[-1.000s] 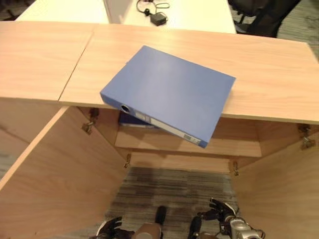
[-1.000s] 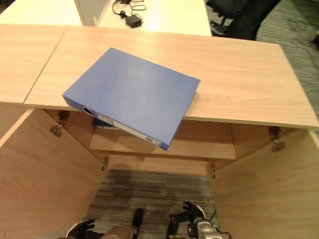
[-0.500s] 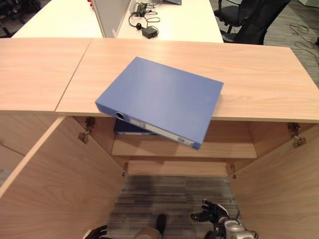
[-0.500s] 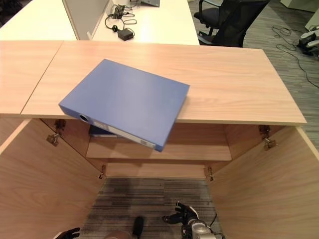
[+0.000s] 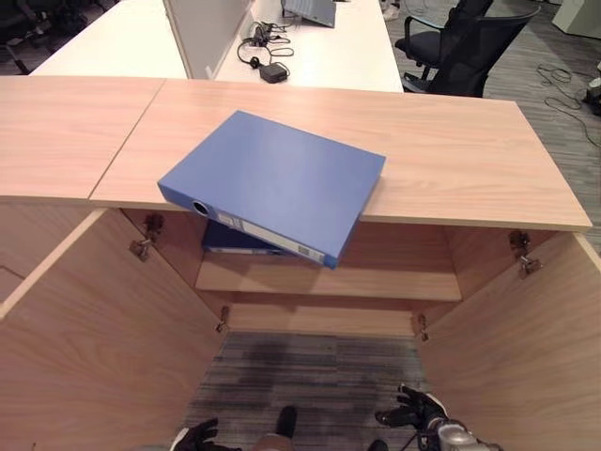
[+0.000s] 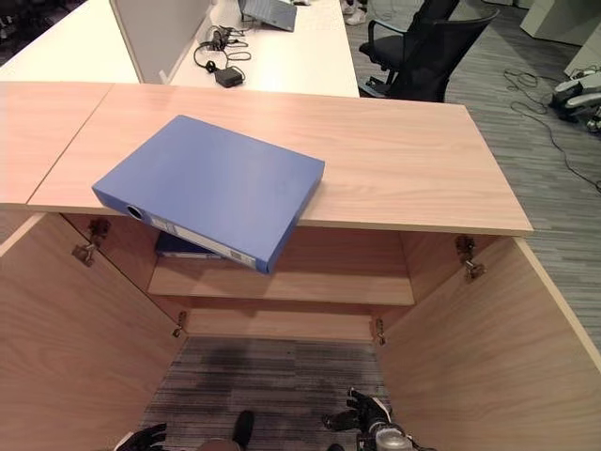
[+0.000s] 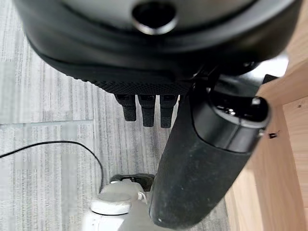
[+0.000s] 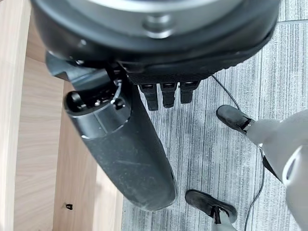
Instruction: Put the empty folder in the office cabinet
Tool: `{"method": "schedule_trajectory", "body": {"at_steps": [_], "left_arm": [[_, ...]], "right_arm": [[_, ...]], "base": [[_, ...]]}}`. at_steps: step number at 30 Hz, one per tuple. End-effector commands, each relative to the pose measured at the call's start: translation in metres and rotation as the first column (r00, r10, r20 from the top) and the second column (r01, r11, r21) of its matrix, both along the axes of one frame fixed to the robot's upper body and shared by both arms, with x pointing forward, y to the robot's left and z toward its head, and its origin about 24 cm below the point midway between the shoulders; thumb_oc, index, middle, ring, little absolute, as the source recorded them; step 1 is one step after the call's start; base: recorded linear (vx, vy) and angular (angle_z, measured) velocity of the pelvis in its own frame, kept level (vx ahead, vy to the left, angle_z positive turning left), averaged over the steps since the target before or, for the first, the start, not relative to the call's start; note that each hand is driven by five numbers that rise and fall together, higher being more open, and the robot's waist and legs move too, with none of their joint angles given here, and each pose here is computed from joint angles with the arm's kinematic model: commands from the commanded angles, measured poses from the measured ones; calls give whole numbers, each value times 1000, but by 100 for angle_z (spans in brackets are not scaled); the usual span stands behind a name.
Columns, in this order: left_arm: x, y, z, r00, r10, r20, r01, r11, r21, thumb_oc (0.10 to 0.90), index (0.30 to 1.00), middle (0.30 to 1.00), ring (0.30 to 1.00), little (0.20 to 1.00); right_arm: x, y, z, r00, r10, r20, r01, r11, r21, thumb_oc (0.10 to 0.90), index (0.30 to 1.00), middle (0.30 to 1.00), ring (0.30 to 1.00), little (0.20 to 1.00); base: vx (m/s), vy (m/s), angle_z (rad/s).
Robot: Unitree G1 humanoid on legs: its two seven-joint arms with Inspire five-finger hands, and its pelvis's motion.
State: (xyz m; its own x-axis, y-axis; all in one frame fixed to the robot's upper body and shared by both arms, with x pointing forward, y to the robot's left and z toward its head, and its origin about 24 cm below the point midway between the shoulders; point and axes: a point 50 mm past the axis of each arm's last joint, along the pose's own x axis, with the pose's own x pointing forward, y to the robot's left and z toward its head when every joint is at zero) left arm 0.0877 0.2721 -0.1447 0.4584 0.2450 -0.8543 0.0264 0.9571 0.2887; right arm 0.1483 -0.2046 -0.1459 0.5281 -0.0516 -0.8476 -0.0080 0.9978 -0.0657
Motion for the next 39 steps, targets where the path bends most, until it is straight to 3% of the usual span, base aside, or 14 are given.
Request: {"method": "schedule_trajectory", "body": {"at_steps": [1,5,7,8,11,13,14,15,19,22,24,27,35,39], "left_arm": [[51,6,22,979,-24,201,13,998,58,800,900,900,900,900],[77,6,44,929,-17,369,-11,997,72,800,900,900,900,900],[98,10,75,848,-57,528,-12,992,127,800,900,900,900,900],[106,16,104,762,-96,640,-38,981,192,800,900,900,900,900],[112,24,139,649,-176,741,-118,938,326,800,900,900,900,900],[112,25,147,621,-198,758,-145,922,359,800,900,900,900,900],[119,26,171,542,-274,794,-191,880,434,800,900,900,900,900],[120,26,179,517,-301,801,-217,860,463,800,900,900,900,900],[124,28,206,445,-420,791,-288,769,570,800,900,900,900,900],[128,26,250,328,-616,716,-362,618,698,800,900,900,900,900],[128,26,256,318,-643,697,-369,593,716,800,900,900,900,900],[130,23,285,254,-783,567,-378,459,804,800,900,900,900,900],[130,11,343,124,-945,302,-394,232,889,800,900,900,900,900],[132,4,358,80,-975,208,-364,165,916,800,900,900,900,900]], "right_arm": [[26,-19,18,991,58,124,-49,996,-75,800,900,900,900,900],[22,-23,18,991,26,131,-16,997,-76,800,900,900,900,900],[21,-27,20,989,-5,151,17,997,-77,800,900,900,900,900],[18,-27,19,985,-30,167,43,997,-71,800,900,900,900,900],[13,-25,19,981,-50,190,64,995,-70,800,900,900,900,900],[12,-25,19,978,-53,200,69,995,-72,800,900,900,900,900],[12,-24,19,977,-57,207,74,995,-73,800,900,900,900,900],[11,-23,19,976,-60,210,77,995,-70,800,900,900,900,900],[13,-20,19,973,-72,218,87,994,-60,800,900,900,900,900],[13,-17,18,974,-67,215,77,996,-37,800,900,900,900,900],[13,-16,18,975,-62,212,70,997,-33,800,900,900,900,900],[16,-16,19,976,-39,216,47,998,-32,800,900,900,900,900],[14,-22,19,981,10,193,-2,999,-46,800,900,900,900,900],[13,-24,19,982,22,190,-13,999,-46,800,900,900,900,900]], "base": [[33,-102,13],[9,-59,21],[3,-84,17],[9,-120,19],[13,-99,37],[14,-66,23],[13,-60,6],[14,-77,9],[3,-37,12],[5,-41,3],[2,-16,1],[0,0,0],[-1,1,0],[-3,10,-14]]}}
